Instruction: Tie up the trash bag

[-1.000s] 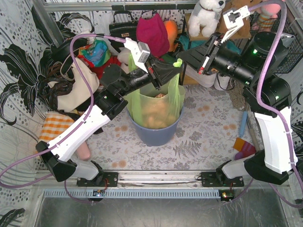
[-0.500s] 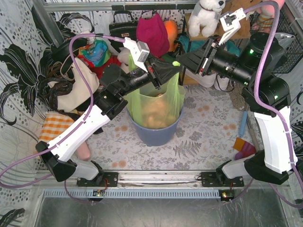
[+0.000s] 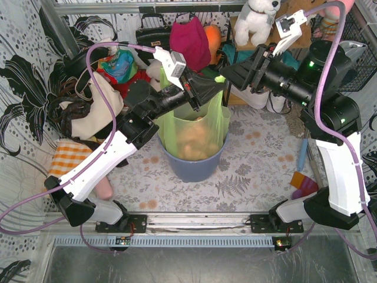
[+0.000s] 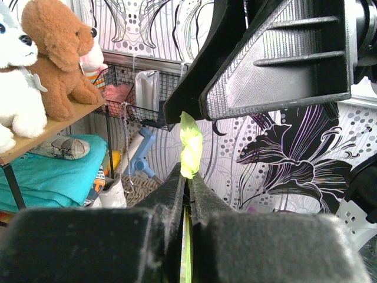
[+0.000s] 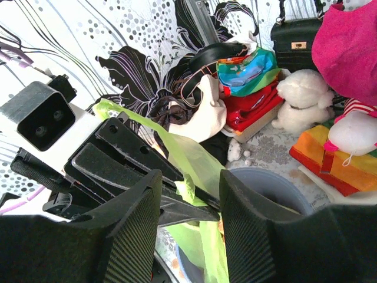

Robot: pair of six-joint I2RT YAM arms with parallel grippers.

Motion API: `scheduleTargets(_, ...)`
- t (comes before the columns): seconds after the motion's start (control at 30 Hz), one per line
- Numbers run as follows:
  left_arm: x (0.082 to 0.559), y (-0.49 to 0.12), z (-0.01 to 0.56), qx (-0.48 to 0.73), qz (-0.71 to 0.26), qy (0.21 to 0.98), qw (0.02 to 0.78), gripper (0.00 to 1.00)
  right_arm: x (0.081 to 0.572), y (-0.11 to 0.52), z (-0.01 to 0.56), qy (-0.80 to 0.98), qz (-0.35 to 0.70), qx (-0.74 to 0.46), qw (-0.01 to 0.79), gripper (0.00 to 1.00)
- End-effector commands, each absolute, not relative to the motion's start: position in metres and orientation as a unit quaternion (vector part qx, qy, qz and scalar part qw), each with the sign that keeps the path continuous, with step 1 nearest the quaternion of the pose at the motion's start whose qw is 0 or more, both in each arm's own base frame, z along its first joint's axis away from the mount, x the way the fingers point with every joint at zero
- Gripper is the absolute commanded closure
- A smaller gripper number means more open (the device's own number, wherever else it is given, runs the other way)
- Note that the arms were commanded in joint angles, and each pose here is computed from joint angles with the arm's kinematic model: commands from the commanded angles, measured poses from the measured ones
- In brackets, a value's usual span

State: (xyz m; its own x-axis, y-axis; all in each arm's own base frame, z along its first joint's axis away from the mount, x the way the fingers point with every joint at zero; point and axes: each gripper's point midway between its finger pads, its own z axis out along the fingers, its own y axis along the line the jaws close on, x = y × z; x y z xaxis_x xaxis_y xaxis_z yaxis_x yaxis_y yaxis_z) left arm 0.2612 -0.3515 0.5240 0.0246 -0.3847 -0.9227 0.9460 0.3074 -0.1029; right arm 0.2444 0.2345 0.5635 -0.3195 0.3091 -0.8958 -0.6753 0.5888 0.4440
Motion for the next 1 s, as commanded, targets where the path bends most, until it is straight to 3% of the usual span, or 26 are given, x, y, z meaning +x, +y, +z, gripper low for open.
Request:
scheduleTargets(0.0, 0.25, -0.339, 0.556, 0.289, -0.515, 0.439, 0.677, 0.89, 0.247, 0.232, 0.564, 0.686, 0.426, -0.13, 0.575, 0.59)
scheduleTargets(0.33, 0.251, -0.339, 0.557, 0.288, -0.514, 0.44, 0.677, 0.89, 0.243, 0.242, 0.562, 0.685, 0.445, -0.149, 0.558, 0.77)
scheduleTargets(0.5, 0.251, -0.341, 0.559, 0.29, -0.515, 0.439, 0.676, 0.89, 0.244, 0.242, 0.561, 0.686, 0.445, -0.148, 0.556, 0.75)
scheduleTargets(0.53, 0.251, -0.341, 0.558, 0.29, -0.515, 0.44, 0.676, 0.89, 0.243, 0.242, 0.562, 0.686, 0.445, -0.148, 0.557, 0.78)
scheduleTargets(0.63, 0.251, -0.34, 0.56, 0.29, -0.514, 0.439, 0.677, 0.88, 0.244, 0.242, 0.562, 0.685, 0.445, -0.147, 0.557, 1.0)
scheduleTargets(0.8, 0.252, -0.34, 0.561, 0.288, -0.514, 0.439, 0.678, 0.67, 0.242, 0.241, 0.569, 0.677, 0.45, -0.146, 0.564, 1.0)
scheduleTargets(0.97, 0.252, -0.34, 0.563, 0.288, -0.514, 0.438, 0.679, 0.6, 0.242, 0.243, 0.57, 0.675, 0.454, -0.149, 0.562, 1.0)
